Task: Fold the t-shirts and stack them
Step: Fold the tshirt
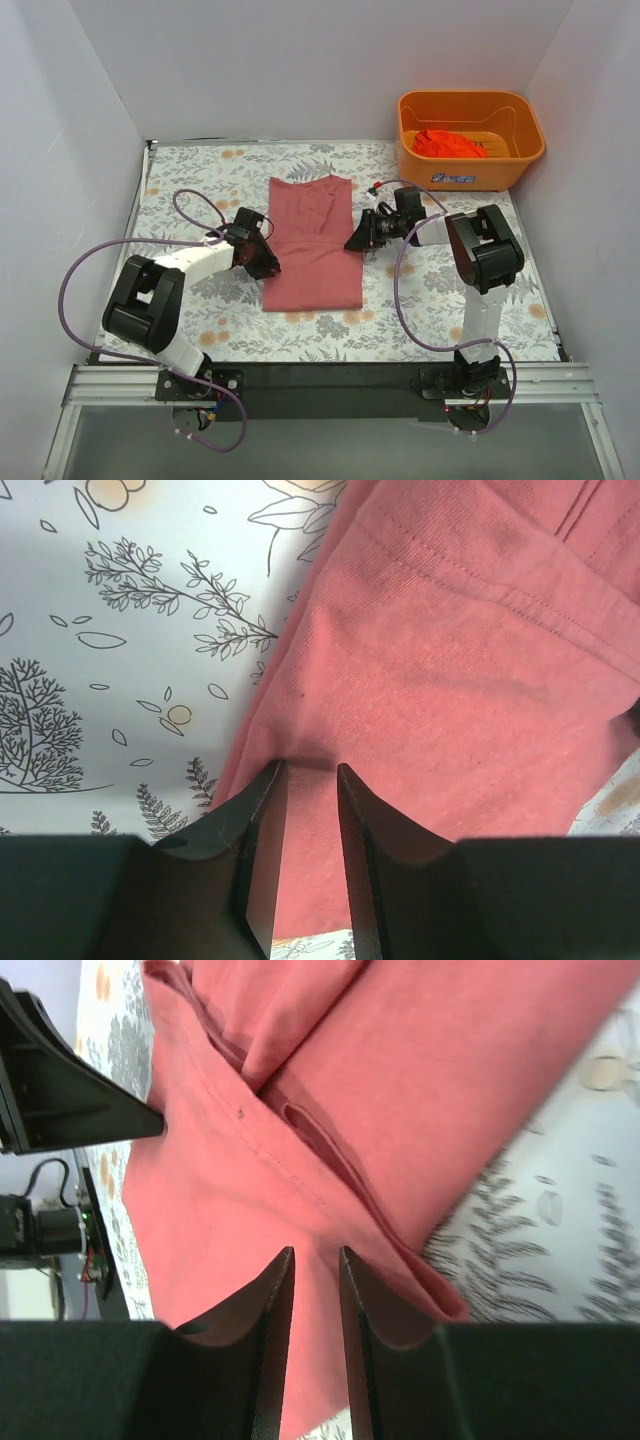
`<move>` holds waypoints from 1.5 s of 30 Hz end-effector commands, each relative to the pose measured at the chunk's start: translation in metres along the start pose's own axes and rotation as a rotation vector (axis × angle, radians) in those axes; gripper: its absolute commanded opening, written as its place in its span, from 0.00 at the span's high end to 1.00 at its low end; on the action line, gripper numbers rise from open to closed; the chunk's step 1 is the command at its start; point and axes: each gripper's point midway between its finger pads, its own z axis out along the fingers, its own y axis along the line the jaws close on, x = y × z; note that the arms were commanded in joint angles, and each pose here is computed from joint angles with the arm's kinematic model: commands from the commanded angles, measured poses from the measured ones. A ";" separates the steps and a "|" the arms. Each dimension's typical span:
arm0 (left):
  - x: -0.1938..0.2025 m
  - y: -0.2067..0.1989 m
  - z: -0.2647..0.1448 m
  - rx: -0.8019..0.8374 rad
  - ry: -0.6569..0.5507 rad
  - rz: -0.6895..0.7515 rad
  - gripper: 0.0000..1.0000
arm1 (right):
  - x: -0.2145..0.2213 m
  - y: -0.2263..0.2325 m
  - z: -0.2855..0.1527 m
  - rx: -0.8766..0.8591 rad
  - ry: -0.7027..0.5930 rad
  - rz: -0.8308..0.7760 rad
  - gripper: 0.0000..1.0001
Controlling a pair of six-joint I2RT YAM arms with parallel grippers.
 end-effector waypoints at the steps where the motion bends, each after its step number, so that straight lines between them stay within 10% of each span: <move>1: 0.014 0.023 0.004 -0.064 0.030 0.009 0.74 | -0.021 -0.005 -0.008 -0.016 -0.078 0.008 0.68; 7: -0.001 0.011 -0.043 0.011 -0.075 0.057 0.70 | -0.028 0.057 -0.035 -0.088 -0.119 -0.034 0.67; 15: 0.065 -0.016 -0.076 0.254 0.096 0.078 0.70 | 0.047 0.143 -0.032 -0.254 -0.013 -0.019 0.66; 26: 0.087 0.052 -0.029 0.082 0.126 -0.145 0.81 | 0.147 0.061 -0.016 -0.107 0.111 0.352 0.66; 32: 0.079 0.055 -0.041 0.097 0.088 -0.166 0.81 | 0.130 0.075 -0.035 -0.163 0.046 0.338 0.66; 38: 0.059 0.042 -0.068 0.112 0.022 -0.092 0.69 | 0.110 0.093 -0.049 -0.123 0.009 0.222 0.65; 45: 0.041 0.050 -0.083 -0.027 -0.010 0.001 0.43 | 0.099 0.064 -0.075 0.322 0.058 0.071 0.53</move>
